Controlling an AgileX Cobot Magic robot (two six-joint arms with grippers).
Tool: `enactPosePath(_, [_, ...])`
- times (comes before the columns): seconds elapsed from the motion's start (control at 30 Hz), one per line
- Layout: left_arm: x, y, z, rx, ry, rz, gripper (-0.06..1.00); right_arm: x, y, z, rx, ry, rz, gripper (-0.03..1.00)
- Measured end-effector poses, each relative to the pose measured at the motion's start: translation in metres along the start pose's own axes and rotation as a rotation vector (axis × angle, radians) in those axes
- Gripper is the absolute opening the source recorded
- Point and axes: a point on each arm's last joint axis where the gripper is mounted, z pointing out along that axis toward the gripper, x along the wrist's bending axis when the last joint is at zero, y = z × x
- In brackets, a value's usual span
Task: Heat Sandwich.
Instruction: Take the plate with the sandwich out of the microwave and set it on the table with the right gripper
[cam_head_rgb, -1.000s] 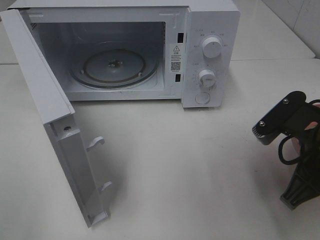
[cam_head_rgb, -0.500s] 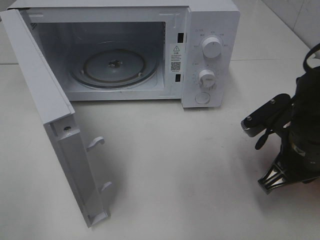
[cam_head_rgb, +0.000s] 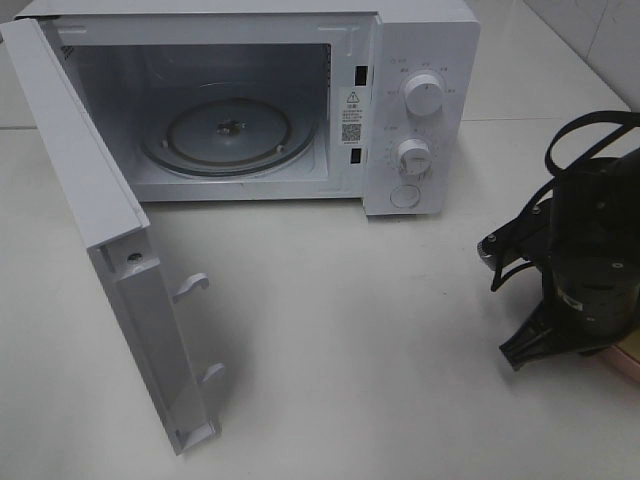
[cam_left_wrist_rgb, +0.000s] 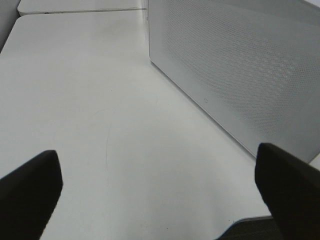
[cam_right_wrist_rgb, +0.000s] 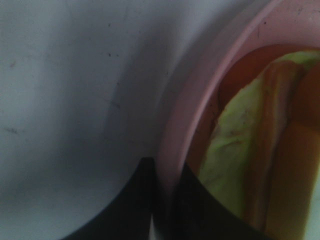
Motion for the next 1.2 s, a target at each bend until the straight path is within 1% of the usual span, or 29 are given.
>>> enactPosePath(0.1, [0.0000, 0.0000, 0.0000, 0.000, 0.000, 0.000, 0.99, 0.0052, 0.0069, 0.0085, 0.005, -0.010, -0.003, 0.09])
enactPosePath(0.27, [0.0000, 0.0000, 0.0000, 0.000, 0.000, 0.000, 0.99, 0.0064, 0.0103, 0.0130, 0.020, -0.035, 0.002, 0.10])
enactPosePath(0.57, [0.0000, 0.0000, 0.0000, 0.000, 0.000, 0.000, 0.99, 0.0066, 0.0109, 0.0134, 0.020, -0.035, 0.003, 0.14])
enactPosePath(0.73, [0.0000, 0.0000, 0.0000, 0.000, 0.000, 0.000, 0.99, 0.0062, 0.0109, 0.0134, 0.020, -0.040, 0.000, 0.18])
enactPosePath(0.8, [0.0000, 0.0000, 0.0000, 0.000, 0.000, 0.000, 0.99, 0.0059, 0.0113, 0.0132, 0.019, -0.043, -0.003, 0.22])
enactPosePath(0.9, [0.0000, 0.0000, 0.0000, 0.000, 0.000, 0.000, 0.99, 0.0056, 0.0112, 0.0132, 0.019, -0.046, -0.004, 0.24])
enactPosePath(0.97, [0.0000, 0.0000, 0.0000, 0.000, 0.000, 0.000, 0.99, 0.0051, 0.0113, 0.0131, 0.021, -0.051, -0.005, 0.28])
enactPosePath(1.03, [0.0000, 0.0000, 0.0000, 0.000, 0.000, 0.000, 0.99, 0.0049, 0.0113, 0.0131, 0.021, -0.054, -0.007, 0.29])
enactPosePath(1.07, [0.0000, 0.0000, 0.0000, 0.000, 0.000, 0.000, 0.99, 0.0046, 0.0113, 0.0131, 0.021, -0.057, -0.009, 0.32])
enactPosePath(1.2, [0.0000, 0.0000, 0.0000, 0.000, 0.000, 0.000, 0.99, 0.0041, 0.0111, 0.0130, 0.024, -0.062, -0.012, 0.36])
